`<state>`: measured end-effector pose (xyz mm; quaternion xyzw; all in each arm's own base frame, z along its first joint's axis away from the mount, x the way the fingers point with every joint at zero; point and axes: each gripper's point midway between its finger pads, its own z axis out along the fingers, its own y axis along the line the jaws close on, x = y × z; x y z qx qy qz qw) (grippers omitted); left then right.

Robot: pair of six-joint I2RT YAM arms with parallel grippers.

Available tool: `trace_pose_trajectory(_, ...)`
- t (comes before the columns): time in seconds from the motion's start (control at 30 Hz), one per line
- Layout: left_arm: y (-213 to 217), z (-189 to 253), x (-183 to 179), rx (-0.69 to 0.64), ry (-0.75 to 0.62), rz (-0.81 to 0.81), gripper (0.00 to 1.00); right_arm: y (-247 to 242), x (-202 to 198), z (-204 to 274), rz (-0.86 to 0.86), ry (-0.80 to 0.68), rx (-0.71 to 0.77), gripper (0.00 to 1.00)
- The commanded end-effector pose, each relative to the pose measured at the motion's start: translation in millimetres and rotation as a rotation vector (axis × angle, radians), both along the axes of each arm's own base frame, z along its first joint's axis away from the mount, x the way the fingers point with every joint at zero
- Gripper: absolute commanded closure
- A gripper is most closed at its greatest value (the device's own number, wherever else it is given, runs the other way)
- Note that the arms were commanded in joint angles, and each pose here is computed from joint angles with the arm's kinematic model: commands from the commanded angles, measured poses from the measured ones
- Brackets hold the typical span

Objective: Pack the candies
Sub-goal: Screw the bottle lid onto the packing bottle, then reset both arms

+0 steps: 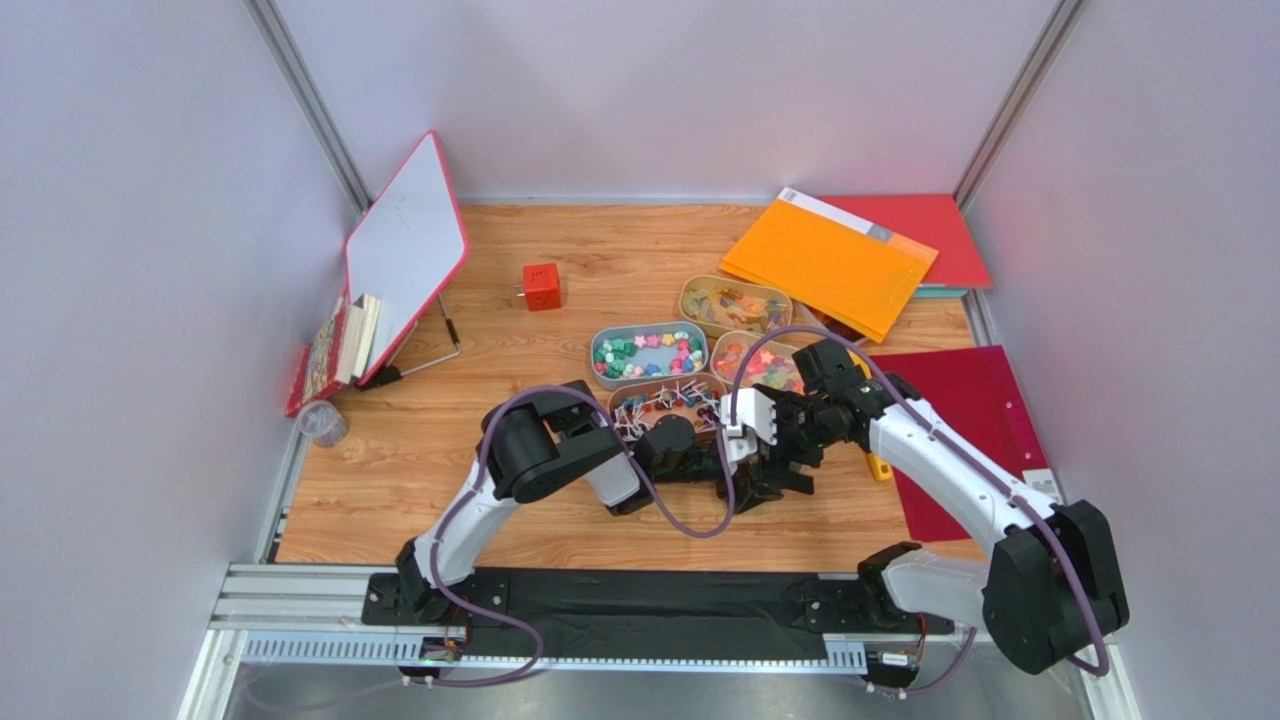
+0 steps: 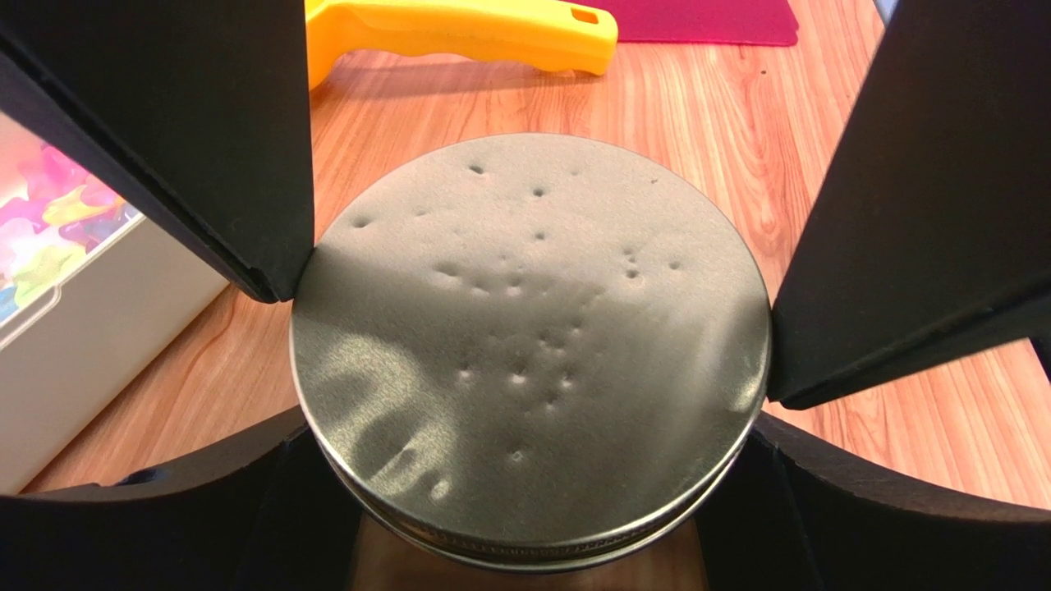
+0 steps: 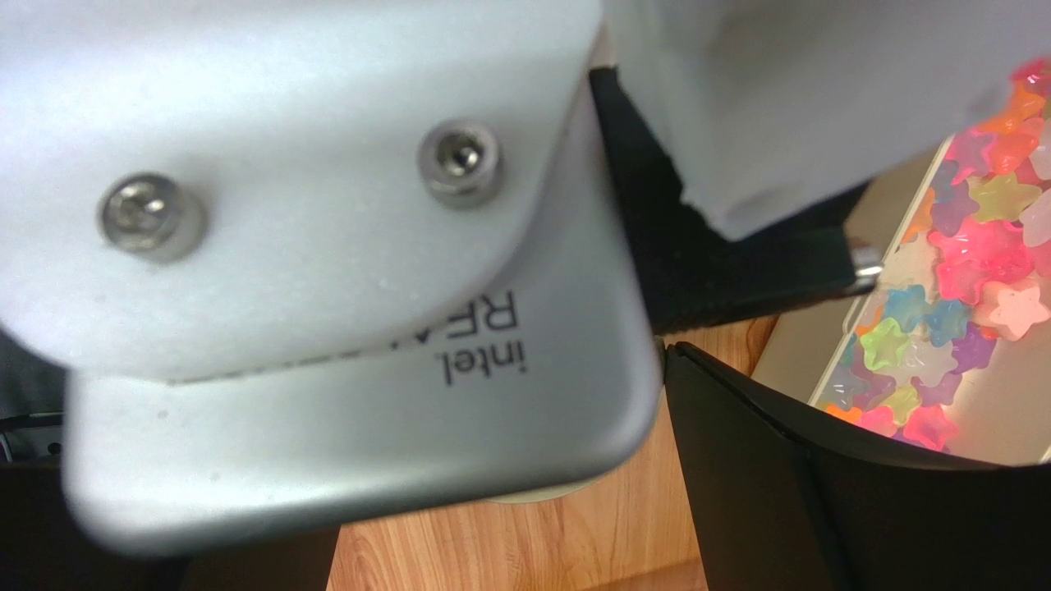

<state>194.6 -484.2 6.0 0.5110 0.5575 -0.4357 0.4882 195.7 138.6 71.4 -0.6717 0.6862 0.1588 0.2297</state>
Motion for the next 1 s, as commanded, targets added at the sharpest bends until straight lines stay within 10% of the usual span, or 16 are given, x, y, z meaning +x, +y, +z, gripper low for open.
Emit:
trace_pose_trajectory(0.0, 127.0, -176.6, -37.7, 0.691, 0.27, 0.078, 0.48, -18.7, -20.8, -10.8, -0.02, 0.086, -0.103, 0.07)
trace_pose_trajectory(0.1, 127.6, -174.9, -40.8, 0.689, 0.258, 0.057, 0.26, -8.3, -4.3, 2.8, -0.007, 0.03, -0.067, 0.04)
trace_pose_trajectory(0.13, 128.3, -174.8, -41.5, 0.69, 0.258, 0.055, 0.02, -3.4, 3.3, 10.9, -0.009, 0.009, -0.05, 0.03)
trace_pose_trajectory(0.67, 125.2, -141.8, -59.4, 0.656, 0.178, -0.008, 0.0, 5.8, 17.8, 39.7, -0.055, -0.04, 0.004, 0.0)
trace_pose_trajectory(0.97, 131.3, -48.3, -70.7, 0.551, 0.131, -0.03, 0.0, -18.6, 48.8, 84.0, -0.303, -0.119, 0.029, 0.0)
